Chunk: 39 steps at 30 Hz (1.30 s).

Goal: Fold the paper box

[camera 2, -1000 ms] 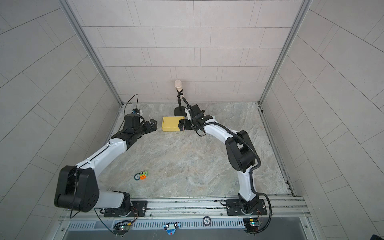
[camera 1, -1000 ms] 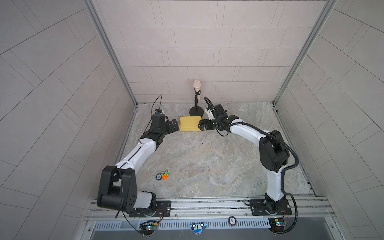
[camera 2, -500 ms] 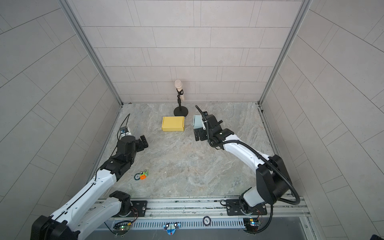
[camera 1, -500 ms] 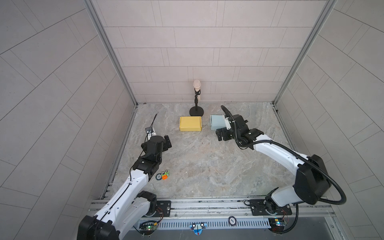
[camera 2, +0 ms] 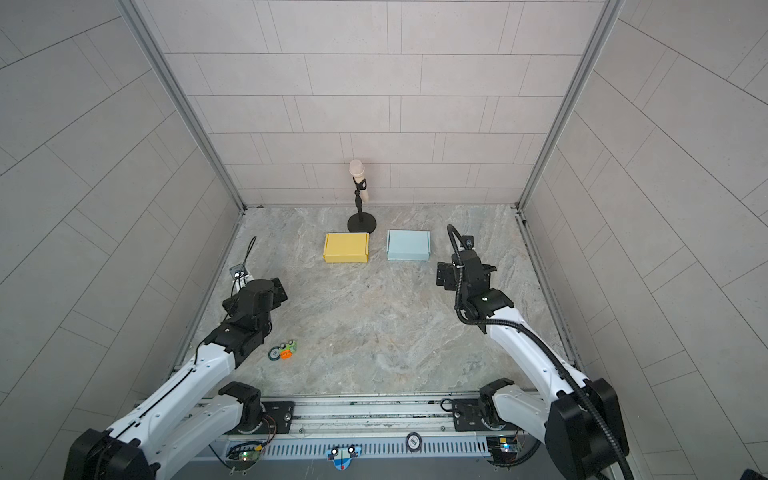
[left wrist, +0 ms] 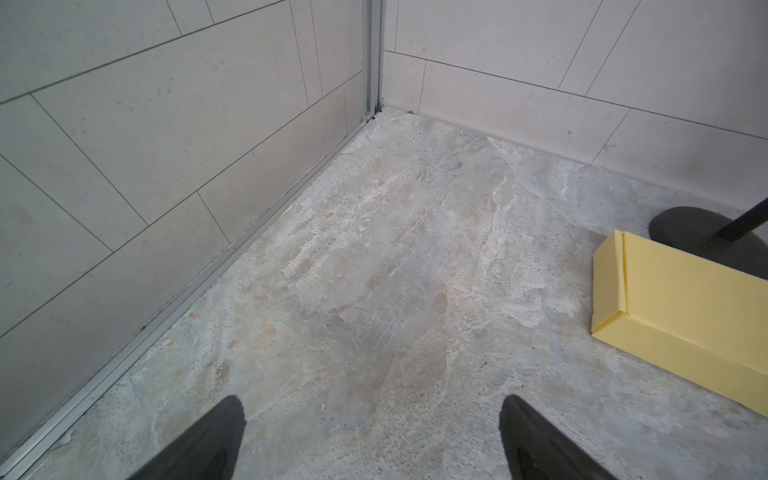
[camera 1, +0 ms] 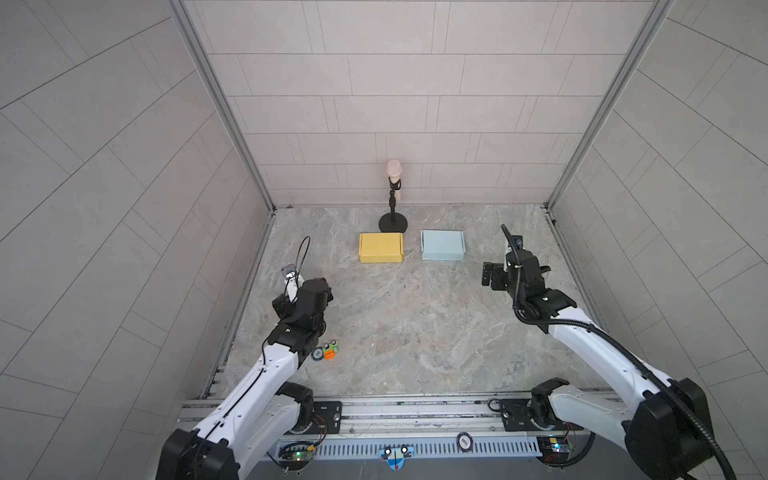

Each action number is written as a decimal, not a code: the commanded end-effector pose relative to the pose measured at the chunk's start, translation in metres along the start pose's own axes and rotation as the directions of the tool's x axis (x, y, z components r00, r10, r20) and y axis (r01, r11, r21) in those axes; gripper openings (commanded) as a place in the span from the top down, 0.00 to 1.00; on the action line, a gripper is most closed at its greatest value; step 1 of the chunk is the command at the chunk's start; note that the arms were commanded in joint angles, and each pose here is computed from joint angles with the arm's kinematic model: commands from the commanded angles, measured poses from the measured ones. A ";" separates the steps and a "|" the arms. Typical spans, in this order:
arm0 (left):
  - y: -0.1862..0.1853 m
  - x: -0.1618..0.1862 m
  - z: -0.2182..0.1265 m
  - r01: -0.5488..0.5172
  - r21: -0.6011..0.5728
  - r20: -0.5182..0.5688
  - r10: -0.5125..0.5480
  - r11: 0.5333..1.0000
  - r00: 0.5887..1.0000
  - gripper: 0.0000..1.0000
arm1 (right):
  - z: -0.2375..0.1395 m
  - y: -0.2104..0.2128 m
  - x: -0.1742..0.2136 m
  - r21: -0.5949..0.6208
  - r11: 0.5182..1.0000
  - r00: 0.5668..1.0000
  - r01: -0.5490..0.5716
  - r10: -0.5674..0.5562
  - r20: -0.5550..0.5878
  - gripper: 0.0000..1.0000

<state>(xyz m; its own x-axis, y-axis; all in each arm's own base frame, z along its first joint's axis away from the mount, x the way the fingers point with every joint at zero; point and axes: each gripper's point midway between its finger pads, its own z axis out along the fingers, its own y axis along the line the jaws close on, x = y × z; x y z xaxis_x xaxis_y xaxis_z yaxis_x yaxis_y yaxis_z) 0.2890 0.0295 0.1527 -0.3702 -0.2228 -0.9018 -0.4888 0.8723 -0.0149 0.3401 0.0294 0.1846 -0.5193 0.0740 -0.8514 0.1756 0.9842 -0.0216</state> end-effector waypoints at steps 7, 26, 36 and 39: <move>0.004 -0.021 0.009 -0.071 -0.062 0.116 0.078 0.996 0.990 0.00 | 0.016 -0.071 0.021 0.142 0.986 0.993 -0.084 0.072 0.093 0.00; -0.018 -0.025 0.055 -0.106 -0.014 0.257 0.106 0.994 0.961 0.00 | 0.064 -0.083 0.037 0.172 0.981 0.970 -0.086 0.043 0.241 0.00; -0.014 -0.028 0.052 -0.106 -0.011 0.293 0.104 0.994 0.950 0.00 | 0.089 -0.069 0.050 0.097 0.995 0.982 -0.040 0.021 0.186 0.00; -0.004 -0.021 0.044 -0.098 -0.018 0.290 0.099 0.995 0.952 0.00 | 0.101 -0.060 0.052 0.117 0.993 0.990 0.019 -0.035 0.135 0.01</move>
<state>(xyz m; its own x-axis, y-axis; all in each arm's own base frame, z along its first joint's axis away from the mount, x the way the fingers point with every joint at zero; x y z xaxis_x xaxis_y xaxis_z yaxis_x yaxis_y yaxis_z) 0.3435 0.0447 0.1503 -0.1919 -0.0017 -0.9814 -0.4512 0.8882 0.0866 0.3749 -0.0497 0.0791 -0.4141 0.0711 -0.9074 0.2911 0.9549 -0.0581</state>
